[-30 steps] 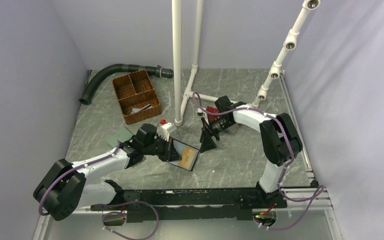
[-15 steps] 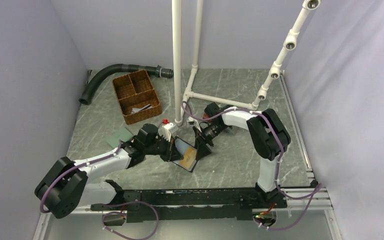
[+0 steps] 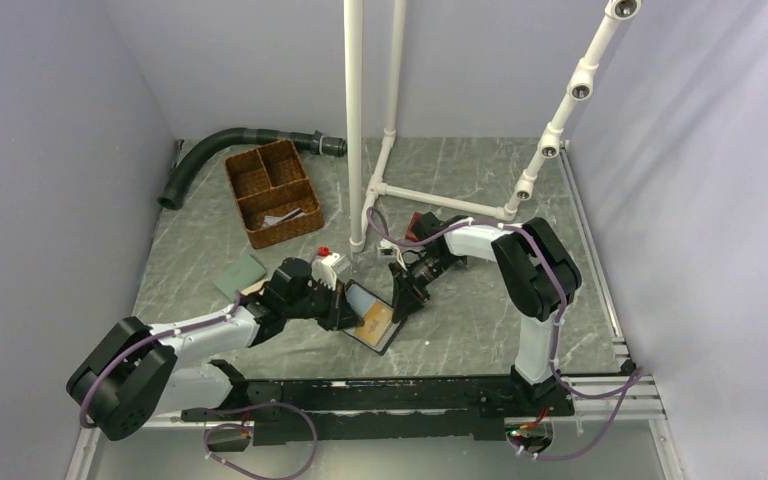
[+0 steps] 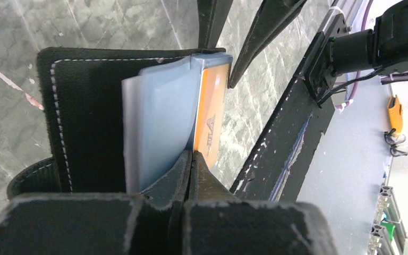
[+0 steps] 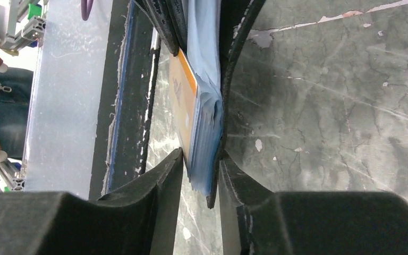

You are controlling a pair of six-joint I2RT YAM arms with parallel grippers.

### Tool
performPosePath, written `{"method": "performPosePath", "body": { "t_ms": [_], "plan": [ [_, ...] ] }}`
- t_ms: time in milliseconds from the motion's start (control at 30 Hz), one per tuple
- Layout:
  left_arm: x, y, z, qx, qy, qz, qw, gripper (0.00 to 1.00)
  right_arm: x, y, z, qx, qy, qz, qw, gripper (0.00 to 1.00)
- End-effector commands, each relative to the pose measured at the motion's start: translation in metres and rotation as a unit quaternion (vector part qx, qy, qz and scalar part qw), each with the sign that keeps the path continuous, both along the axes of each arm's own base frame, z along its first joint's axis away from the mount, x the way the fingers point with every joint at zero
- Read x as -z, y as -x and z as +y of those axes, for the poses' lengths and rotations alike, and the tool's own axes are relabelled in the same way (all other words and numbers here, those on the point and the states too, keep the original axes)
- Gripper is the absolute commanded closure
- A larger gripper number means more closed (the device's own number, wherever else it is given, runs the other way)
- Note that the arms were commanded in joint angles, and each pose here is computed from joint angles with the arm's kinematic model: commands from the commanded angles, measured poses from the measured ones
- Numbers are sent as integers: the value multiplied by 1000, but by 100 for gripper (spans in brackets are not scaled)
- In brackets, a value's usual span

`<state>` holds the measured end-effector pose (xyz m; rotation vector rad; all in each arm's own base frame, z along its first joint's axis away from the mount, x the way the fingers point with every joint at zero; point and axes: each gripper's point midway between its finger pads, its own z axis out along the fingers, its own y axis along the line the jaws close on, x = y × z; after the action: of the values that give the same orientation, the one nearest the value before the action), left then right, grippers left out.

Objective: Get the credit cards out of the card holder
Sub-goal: Remove the credit card from the card holder.

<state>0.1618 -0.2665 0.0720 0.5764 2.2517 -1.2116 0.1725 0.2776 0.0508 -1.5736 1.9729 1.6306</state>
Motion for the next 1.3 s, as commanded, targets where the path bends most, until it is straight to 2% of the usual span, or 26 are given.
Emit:
{"method": "performPosePath", "body": {
  "t_ms": [0,100,167,233,367,567,633,700,800,833,1033,1267],
  "plan": [
    [-14,-8,-6,-17,32,-17,999,100,-8,2,8,-8,-31,-7,999,73],
    [-11,-8,-7,-24,36,-2,999,100,-6,3,10,-8,-25,-4,1000,89],
    [-8,-9,-8,-30,35,7,999,100,-6,4,10,-9,-23,-2,1000,96],
    [-7,-10,-9,-36,37,15,999,94,-6,4,10,-9,-23,0,1000,99],
    [-11,-13,-12,-41,51,14,998,75,-6,6,10,-12,-24,7,1000,100],
    [-17,-14,-20,-27,72,10,997,68,-5,9,10,-19,-24,9,1000,100],
    [-18,-15,-24,-21,78,11,997,69,-5,10,11,-21,-24,9,999,100],
    [-18,-15,-27,-14,83,15,996,75,-5,11,11,-21,-24,10,999,100],
    [-17,-14,-33,2,87,26,996,96,-4,11,11,-21,-23,11,999,100],
    [-16,-13,-34,6,86,30,996,100,-4,11,11,-21,-23,12,999,100],
    [-15,-11,-30,-3,93,41,995,100,-8,12,11,-26,-27,22,999,100],
    [-17,-13,-10,-42,74,23,996,100,-5,5,12,-20,13,49,999,96]
  ]
}}
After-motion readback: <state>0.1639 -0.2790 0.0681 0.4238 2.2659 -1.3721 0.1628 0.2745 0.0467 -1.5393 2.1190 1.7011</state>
